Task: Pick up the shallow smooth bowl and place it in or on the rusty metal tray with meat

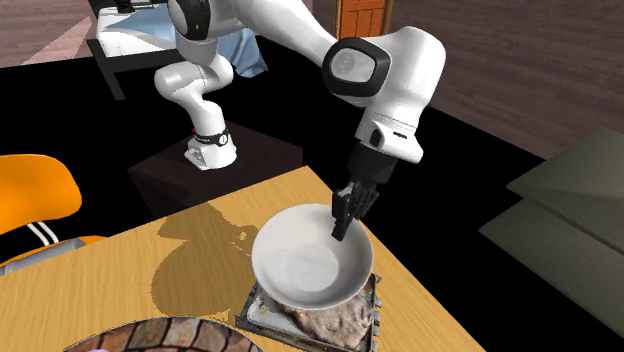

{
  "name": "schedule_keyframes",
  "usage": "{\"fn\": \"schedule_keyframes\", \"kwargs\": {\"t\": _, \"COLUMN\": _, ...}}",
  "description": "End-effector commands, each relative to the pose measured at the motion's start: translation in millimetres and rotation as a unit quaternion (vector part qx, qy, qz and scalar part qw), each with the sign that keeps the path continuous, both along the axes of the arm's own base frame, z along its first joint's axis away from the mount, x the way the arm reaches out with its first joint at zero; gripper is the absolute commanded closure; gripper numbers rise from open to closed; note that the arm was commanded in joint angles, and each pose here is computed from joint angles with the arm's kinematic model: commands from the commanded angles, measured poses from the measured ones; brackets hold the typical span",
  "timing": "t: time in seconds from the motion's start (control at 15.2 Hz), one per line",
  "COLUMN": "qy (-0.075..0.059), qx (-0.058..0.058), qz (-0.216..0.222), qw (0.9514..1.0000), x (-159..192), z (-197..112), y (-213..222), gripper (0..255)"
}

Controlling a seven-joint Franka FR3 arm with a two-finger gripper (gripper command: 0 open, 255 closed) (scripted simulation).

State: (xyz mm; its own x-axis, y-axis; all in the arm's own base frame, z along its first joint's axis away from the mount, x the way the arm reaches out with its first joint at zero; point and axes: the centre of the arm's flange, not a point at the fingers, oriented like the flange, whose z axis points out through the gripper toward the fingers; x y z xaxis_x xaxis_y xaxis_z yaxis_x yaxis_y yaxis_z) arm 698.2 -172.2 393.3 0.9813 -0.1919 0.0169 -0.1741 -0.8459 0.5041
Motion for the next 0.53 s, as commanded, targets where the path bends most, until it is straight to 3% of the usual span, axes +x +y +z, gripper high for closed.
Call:
{"fn": "schedule_keyframes", "kwargs": {"t": 0.0, "qy": -0.001, "qx": 0.000, "qz": 0.000, "qw": 1.0000, "x": 5.6, "z": -7.3, "y": -4.0, "gripper": 255}}
{"fn": "schedule_keyframes", "kwargs": {"t": 0.46, "qy": -0.001, "qx": 0.000, "qz": 0.000, "qw": 1.0000, "x": 5.6, "z": -44.2, "y": -4.0, "gripper": 255}}
